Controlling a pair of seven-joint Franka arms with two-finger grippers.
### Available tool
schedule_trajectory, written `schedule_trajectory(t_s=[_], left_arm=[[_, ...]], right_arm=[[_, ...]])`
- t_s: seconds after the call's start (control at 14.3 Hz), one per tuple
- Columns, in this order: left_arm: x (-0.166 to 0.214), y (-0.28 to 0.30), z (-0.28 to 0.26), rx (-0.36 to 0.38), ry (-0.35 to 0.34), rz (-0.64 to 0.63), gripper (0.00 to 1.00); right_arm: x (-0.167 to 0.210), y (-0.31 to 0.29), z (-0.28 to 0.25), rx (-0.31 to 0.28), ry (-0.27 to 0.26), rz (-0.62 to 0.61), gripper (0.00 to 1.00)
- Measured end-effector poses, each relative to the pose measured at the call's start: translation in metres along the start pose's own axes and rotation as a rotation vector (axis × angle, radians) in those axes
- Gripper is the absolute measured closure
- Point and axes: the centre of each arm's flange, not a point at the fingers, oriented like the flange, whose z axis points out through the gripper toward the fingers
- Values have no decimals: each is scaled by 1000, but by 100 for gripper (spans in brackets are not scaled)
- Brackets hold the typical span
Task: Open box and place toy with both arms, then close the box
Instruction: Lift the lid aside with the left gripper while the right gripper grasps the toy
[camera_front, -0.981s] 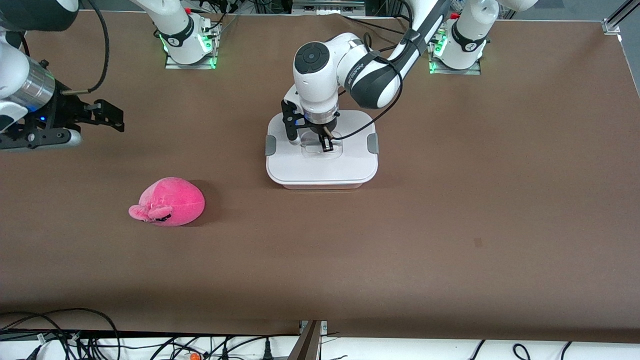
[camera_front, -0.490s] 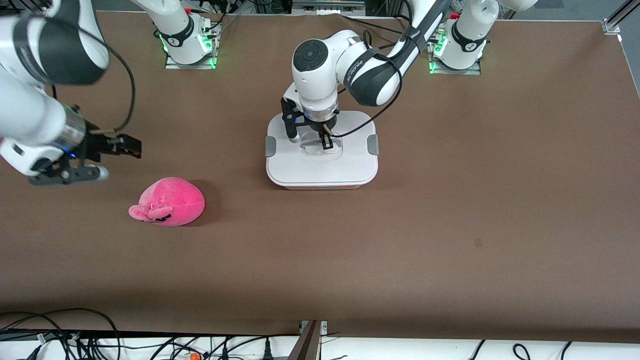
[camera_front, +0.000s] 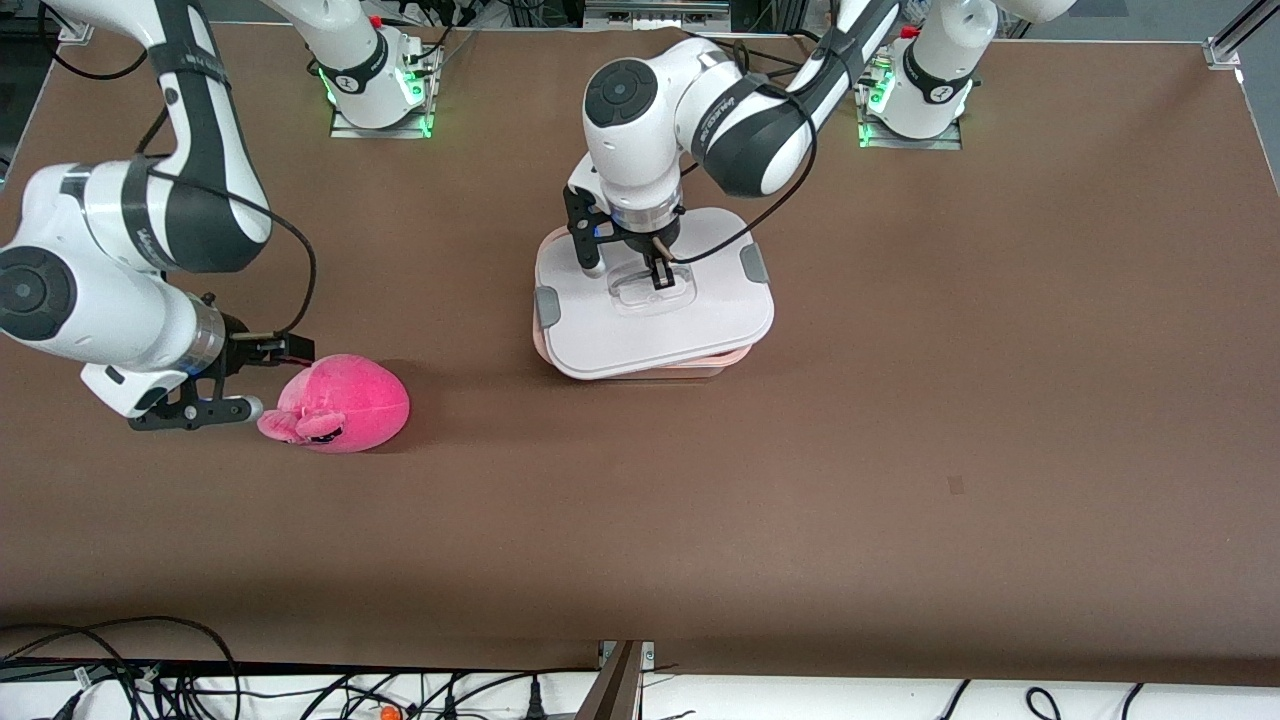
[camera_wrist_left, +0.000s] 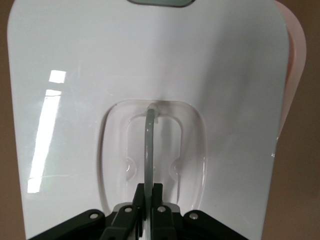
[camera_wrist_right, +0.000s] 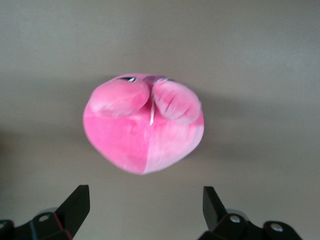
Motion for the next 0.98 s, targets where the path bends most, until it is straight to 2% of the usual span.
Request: schedule_trajectory(t_s=[0.21,0.35,0.56,0.77,0.84,0.98], left_arm=[[-21,-26,-24,-5,-21,-50,93],[-60,-68,-45,-29,-32,-86,93],[-157,-157,-71,-106,-39,-127,93],[-259,-229,-89,-143,-40,-131,93],[-293,-251,-88,-152,-34,-133,93],[-370,-290,-78,-173,-19,-148,93]], right_arm=[[3,1,38,8,71,6,0],[2,0,56,18,89,12,0],[0,-1,73,20,102,14,0],[-4,-1,89,18,124,13,2],[-5,-1,94,18,126,11,7],[-5,-2,98,18,127,8,31]])
